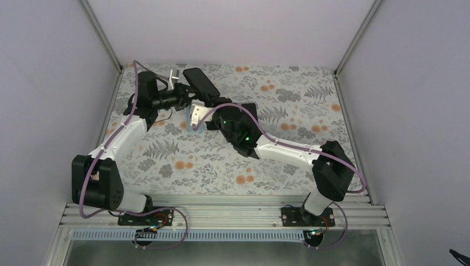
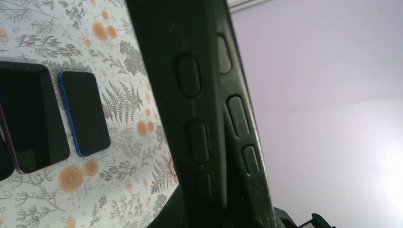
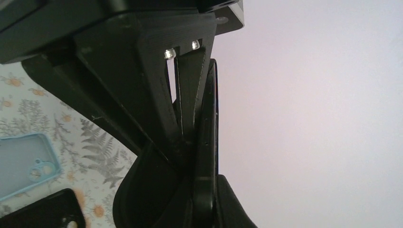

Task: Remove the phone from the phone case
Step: Remove the phone case from the phone, then place the phone case at the center of the board.

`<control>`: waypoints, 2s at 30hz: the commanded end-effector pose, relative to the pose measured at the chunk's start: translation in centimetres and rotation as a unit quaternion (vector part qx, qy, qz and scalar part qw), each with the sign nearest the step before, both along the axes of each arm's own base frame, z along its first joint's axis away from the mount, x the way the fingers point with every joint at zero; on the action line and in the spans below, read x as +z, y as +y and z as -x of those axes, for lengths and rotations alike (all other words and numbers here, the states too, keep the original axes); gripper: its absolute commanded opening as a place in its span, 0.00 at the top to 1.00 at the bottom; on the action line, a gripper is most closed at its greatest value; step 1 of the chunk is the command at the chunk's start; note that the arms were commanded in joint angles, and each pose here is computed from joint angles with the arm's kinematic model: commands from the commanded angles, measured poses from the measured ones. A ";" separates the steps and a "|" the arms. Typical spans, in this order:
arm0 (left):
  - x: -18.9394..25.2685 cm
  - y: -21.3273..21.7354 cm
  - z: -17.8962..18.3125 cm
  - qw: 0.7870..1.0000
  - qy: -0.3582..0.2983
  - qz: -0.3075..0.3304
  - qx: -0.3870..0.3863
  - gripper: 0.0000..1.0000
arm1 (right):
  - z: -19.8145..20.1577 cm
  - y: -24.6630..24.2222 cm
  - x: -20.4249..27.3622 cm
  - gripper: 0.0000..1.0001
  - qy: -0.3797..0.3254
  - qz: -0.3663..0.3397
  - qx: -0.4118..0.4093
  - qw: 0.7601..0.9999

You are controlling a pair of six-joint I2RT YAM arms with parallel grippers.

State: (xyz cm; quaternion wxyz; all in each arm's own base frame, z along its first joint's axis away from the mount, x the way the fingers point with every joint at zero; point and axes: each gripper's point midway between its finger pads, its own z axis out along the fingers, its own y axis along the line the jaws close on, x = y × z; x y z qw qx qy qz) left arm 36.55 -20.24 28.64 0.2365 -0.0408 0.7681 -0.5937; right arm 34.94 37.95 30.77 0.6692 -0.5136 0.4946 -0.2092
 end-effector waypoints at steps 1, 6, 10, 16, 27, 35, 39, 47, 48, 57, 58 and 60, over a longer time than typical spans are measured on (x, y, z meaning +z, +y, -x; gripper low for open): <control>-1.0 0.0 1.5 1.000 0.002 -0.014 -0.028 0.98 | -2.6 -5.0 7.3 0.96 -0.010 -0.120 -0.076 0.990; -2.5 1.1 0.5 0.999 0.012 -0.042 0.006 0.98 | -2.7 -5.3 7.8 0.96 0.018 -0.143 -0.065 0.987; -3.6 1.9 0.0 0.998 0.020 -0.062 0.027 0.98 | -3.3 -6.0 8.6 0.96 0.023 -0.160 -0.072 0.984; -4.5 2.3 0.0 0.996 0.023 -0.073 0.034 0.98 | -5.3 -8.3 10.2 0.96 0.015 -0.181 -0.098 0.979; -5.0 2.5 0.0 0.995 0.012 -0.093 0.038 0.98 | -6.8 -11.3 11.4 0.96 0.040 -0.218 -0.105 0.969; -4.0 3.3 -0.2 0.982 -0.084 -0.166 0.028 0.98 | -6.2 -14.3 9.9 0.96 0.097 -0.231 -0.103 0.963; -4.0 4.4 -0.1 0.967 -0.138 -0.214 0.006 0.98 | -5.4 -15.8 9.1 0.96 0.116 -0.231 -0.108 0.960; -7.5 10.4 -0.2 0.964 -0.119 -0.240 0.001 0.98 | -4.0 -18.6 8.6 0.96 0.148 -0.251 -0.119 0.949; -8.3 11.5 -0.4 0.964 -0.106 -0.244 0.010 0.98 | -3.9 -18.8 8.7 0.96 0.148 -0.253 -0.120 0.949; -16.3 16.2 -0.4 0.959 0.001 -0.283 -0.001 0.98 | -3.8 -19.4 8.1 0.96 0.162 -0.260 -0.121 0.944; -17.0 16.4 -0.3 0.957 0.010 -0.291 -0.001 0.98 | -3.9 -19.4 8.0 0.96 0.163 -0.260 -0.121 0.944; -18.4 16.9 -0.3 0.952 0.027 -0.305 -0.001 0.97 | -4.0 -19.4 7.6 0.96 0.167 -0.260 -0.122 0.943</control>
